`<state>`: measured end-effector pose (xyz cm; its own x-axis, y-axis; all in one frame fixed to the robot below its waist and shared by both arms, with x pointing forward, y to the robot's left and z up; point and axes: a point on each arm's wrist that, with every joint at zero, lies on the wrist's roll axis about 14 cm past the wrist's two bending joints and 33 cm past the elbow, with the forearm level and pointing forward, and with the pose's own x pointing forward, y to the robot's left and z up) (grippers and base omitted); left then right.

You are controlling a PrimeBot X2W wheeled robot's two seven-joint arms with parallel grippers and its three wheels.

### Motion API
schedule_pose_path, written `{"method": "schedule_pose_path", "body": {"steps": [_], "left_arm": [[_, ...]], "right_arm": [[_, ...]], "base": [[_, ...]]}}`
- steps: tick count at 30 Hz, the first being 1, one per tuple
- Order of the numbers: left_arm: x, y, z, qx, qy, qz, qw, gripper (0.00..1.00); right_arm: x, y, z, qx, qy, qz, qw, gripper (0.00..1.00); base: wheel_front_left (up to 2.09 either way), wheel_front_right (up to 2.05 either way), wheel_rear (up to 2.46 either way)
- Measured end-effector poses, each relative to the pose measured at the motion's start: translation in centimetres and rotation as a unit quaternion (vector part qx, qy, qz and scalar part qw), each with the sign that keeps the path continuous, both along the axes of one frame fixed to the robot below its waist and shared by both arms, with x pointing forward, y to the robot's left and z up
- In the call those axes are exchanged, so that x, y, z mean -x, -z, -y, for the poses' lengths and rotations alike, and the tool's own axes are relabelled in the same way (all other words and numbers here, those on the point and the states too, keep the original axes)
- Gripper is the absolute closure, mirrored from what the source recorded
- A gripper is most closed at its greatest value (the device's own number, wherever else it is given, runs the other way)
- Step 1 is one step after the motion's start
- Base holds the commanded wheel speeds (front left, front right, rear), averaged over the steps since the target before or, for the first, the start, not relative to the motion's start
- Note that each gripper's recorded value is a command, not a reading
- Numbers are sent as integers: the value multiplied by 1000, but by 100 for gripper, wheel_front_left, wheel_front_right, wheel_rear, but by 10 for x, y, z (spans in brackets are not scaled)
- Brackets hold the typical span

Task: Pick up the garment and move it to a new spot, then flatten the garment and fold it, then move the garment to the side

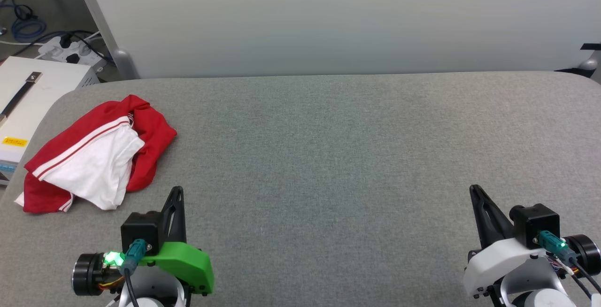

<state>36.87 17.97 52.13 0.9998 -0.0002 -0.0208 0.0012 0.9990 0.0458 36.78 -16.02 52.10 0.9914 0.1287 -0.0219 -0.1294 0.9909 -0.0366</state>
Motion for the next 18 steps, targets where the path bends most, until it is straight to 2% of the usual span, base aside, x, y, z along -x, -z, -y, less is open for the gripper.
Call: {"method": "schedule_pose_path", "body": {"steps": [18], "left_arm": [[0, 0, 0, 0, 0, 0, 1000, 100]], "right_arm": [[0, 0, 0, 0, 0, 0, 1000, 100]], "base": [[0, 0, 0]]}}
